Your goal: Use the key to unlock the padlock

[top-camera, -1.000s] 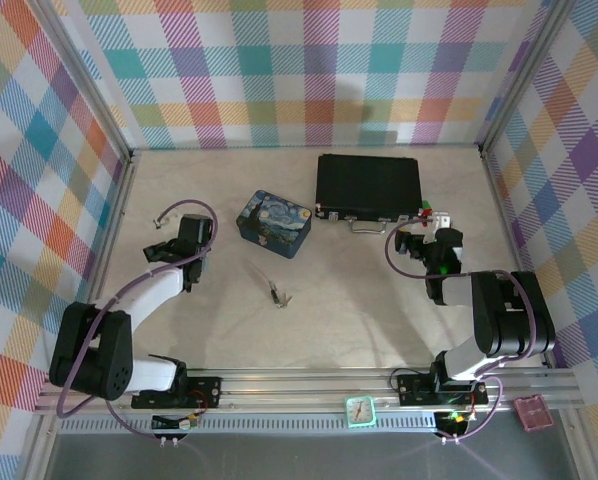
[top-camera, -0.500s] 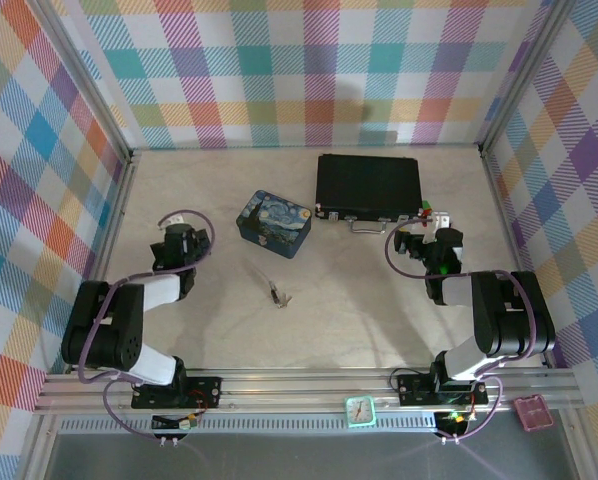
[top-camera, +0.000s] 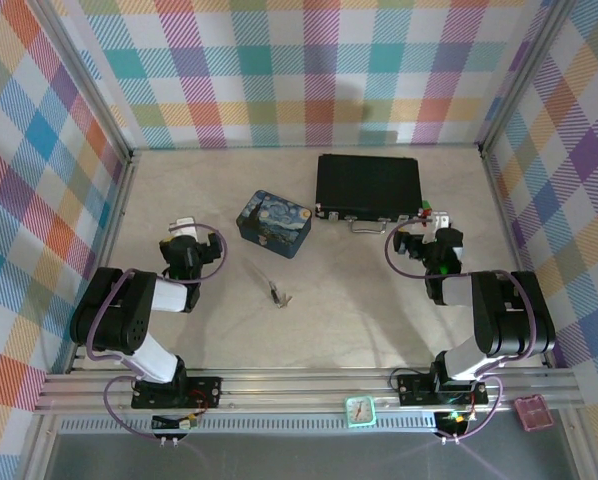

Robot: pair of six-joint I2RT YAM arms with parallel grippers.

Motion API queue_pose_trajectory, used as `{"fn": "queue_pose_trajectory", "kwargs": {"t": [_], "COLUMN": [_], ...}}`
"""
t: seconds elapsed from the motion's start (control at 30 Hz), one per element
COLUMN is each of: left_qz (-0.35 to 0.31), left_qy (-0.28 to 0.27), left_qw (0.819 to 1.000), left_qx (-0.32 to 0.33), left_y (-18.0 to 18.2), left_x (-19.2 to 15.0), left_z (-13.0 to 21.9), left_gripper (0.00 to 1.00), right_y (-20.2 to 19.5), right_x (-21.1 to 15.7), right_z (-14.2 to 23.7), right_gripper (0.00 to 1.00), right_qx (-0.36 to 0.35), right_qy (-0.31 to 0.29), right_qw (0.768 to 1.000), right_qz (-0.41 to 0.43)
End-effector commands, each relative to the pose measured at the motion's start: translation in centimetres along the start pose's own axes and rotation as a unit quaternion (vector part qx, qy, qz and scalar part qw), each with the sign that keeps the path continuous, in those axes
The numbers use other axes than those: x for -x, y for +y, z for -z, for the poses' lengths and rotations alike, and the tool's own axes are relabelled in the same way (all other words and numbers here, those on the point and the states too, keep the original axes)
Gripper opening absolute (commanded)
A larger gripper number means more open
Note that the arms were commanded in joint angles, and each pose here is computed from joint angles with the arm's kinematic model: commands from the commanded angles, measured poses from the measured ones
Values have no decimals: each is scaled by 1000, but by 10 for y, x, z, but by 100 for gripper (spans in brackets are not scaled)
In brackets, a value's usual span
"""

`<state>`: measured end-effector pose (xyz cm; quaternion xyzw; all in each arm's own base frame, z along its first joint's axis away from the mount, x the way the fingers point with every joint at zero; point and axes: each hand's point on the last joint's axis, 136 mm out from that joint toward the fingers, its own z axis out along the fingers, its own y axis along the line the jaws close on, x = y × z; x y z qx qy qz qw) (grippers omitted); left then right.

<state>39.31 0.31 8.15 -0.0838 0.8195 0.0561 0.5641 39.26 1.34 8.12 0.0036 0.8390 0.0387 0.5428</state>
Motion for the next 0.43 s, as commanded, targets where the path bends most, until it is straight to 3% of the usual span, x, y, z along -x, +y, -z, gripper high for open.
{"fn": "queue_pose_trajectory", "kwargs": {"t": [0.0,0.4], "left_qz": [-11,-9], "left_qy": [-7,-8], "left_qw": [1000,1000], "left_qx": [3,3], "left_y": [-1,-1], "left_x": [5,5], "left_z": [1,1], "left_gripper": [100,100], "right_y": [4,7], "right_x": [12,11], "right_z": [-1,-1], "right_gripper": [99,99], "right_qx": [11,17], "right_qy": [-21,-20], "right_qw": [1000,1000], "right_qz": [3,7]}}
